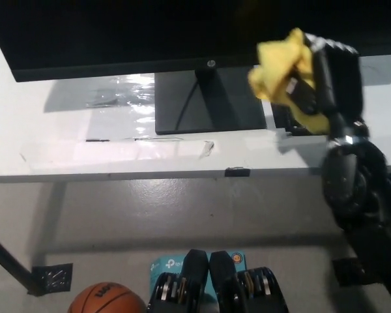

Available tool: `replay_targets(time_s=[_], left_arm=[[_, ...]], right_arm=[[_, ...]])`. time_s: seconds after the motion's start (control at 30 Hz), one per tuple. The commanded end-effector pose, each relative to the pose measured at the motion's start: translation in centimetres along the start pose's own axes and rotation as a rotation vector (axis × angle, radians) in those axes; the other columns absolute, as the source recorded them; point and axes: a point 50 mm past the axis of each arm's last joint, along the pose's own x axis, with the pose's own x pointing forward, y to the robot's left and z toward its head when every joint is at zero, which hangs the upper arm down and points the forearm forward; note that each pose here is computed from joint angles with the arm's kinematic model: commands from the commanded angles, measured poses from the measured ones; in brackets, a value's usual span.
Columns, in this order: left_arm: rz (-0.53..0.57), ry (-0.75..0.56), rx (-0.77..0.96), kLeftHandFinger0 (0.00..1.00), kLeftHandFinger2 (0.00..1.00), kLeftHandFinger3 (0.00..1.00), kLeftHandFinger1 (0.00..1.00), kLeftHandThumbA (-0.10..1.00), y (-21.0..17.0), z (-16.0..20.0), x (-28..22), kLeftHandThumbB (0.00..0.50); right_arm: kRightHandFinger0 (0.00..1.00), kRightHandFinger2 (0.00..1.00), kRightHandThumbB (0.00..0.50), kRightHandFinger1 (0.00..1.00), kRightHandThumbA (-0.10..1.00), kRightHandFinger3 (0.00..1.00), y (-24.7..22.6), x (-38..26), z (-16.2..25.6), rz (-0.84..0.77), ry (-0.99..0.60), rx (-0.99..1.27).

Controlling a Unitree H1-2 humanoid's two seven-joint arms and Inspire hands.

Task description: The robot uses its right hand to pick up the cloth kept in the middle of the desk and use it to wipe the monitor in the middle of the desk by swiping its screen twice

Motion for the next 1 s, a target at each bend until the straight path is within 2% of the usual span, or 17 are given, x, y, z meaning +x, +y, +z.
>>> replay_targets(time_s=[0.0,0.07,0.1,0.13,0.2,0.27,0.33,0.37,0.43,0.5,0.57,0.63,0.67,0.77,0.8,0.83,0.97], left_arm=[[0.018,-0.056,-0.003,0.00,0.00,0.06,0.00,0.71,1.0,0.4,-0.3,0.500],[0.015,-0.049,0.000,0.00,0.01,0.06,0.00,0.71,1.0,0.3,-0.3,0.500],[0.017,-0.049,-0.001,0.00,0.01,0.05,0.00,0.70,1.0,0.3,-0.2,0.500],[0.019,-0.046,0.000,0.00,0.00,0.05,0.00,0.71,1.0,0.3,-0.2,0.500],[0.027,-0.049,-0.002,0.00,0.00,0.05,0.00,0.71,1.1,0.3,-0.3,0.500],[0.027,-0.054,-0.020,0.00,0.00,0.05,0.00,0.70,1.1,0.3,-0.3,0.500],[0.034,-0.050,-0.014,0.00,0.02,0.05,0.00,0.71,1.4,0.4,-0.3,0.500],[0.035,-0.050,-0.005,0.00,0.02,0.05,0.00,0.72,1.4,0.4,-0.3,0.500],[0.033,-0.057,0.004,0.00,0.00,0.05,0.00,0.73,1.4,0.5,-0.3,0.500],[0.036,-0.064,-0.012,0.00,0.00,0.03,0.00,0.70,1.4,0.5,-0.3,0.500],[0.037,-0.071,-0.001,0.00,0.00,0.03,0.00,0.72,1.5,0.7,-0.2,0.500],[0.039,-0.068,-0.001,0.00,0.03,0.05,0.00,0.70,1.6,0.8,-0.1,0.500],[0.039,-0.067,-0.003,0.00,0.03,0.05,0.00,0.70,1.6,0.7,-0.1,0.500],[0.044,-0.073,-0.004,0.00,0.02,0.04,0.00,0.71,1.7,0.8,0.1,0.500],[0.042,-0.070,-0.003,0.00,0.03,0.05,0.00,0.72,1.8,0.9,0.1,0.500],[0.042,-0.071,0.000,0.00,0.02,0.05,0.00,0.72,1.9,0.9,0.2,0.500],[0.044,-0.087,-0.001,0.00,0.00,0.04,0.00,0.71,2.0,1.1,0.4,0.500]], right_arm=[[0.00,0.20,0.164,0.00,-0.10,0.25,-0.7,1.7,-1.2,0.007,-0.009,-0.067],[0.00,0.18,0.169,0.00,-0.10,0.31,-0.6,2.3,-2.6,-0.011,0.013,-0.079],[0.00,0.17,0.095,0.00,-0.10,0.22,-0.6,2.7,-3.6,-0.007,0.045,-0.093],[0.00,0.22,0.084,0.01,-0.10,0.28,-0.5,3.0,-4.5,0.001,0.077,-0.109],[0.00,0.19,0.124,0.00,-0.10,0.33,-0.4,3.8,-4.9,-0.010,0.086,-0.110],[0.00,0.19,0.118,0.00,-0.10,0.17,-0.2,4.4,-6.0,0.002,0.135,-0.142],[0.00,0.22,0.119,0.00,-0.10,0.18,0.0,5.0,-6.3,-0.002,0.148,-0.151],[0.00,0.31,0.135,0.12,-0.10,0.22,0.4,5.1,-7.0,-0.004,0.159,-0.155],[0.00,0.13,0.096,0.00,-0.10,0.29,0.8,5.3,-7.5,0.023,0.198,-0.158],[0.00,0.09,0.070,0.00,-0.10,0.32,1.3,5.4,-7.6,0.048,0.220,-0.160],[0.00,0.01,0.064,0.00,-0.10,0.15,1.9,5.5,-7.0,0.040,0.198,-0.156],[0.00,0.10,0.070,0.01,-0.10,0.44,2.7,5.3,-5.8,0.115,0.214,-0.156],[0.00,0.09,0.079,0.00,-0.10,0.48,2.8,5.2,-5.4,0.137,0.213,-0.146],[0.00,0.19,0.186,0.02,-0.01,0.88,3.1,4.9,-4.1,0.239,0.224,-0.149],[0.59,1.00,0.348,0.92,0.57,1.00,3.4,3.7,-2.2,0.428,0.268,-0.101],[1.00,1.00,0.357,1.00,0.64,1.00,3.3,3.4,-1.8,0.475,0.259,-0.099],[1.00,1.00,0.485,1.00,0.79,1.00,2.4,2.4,-0.1,0.584,0.209,-0.089]])
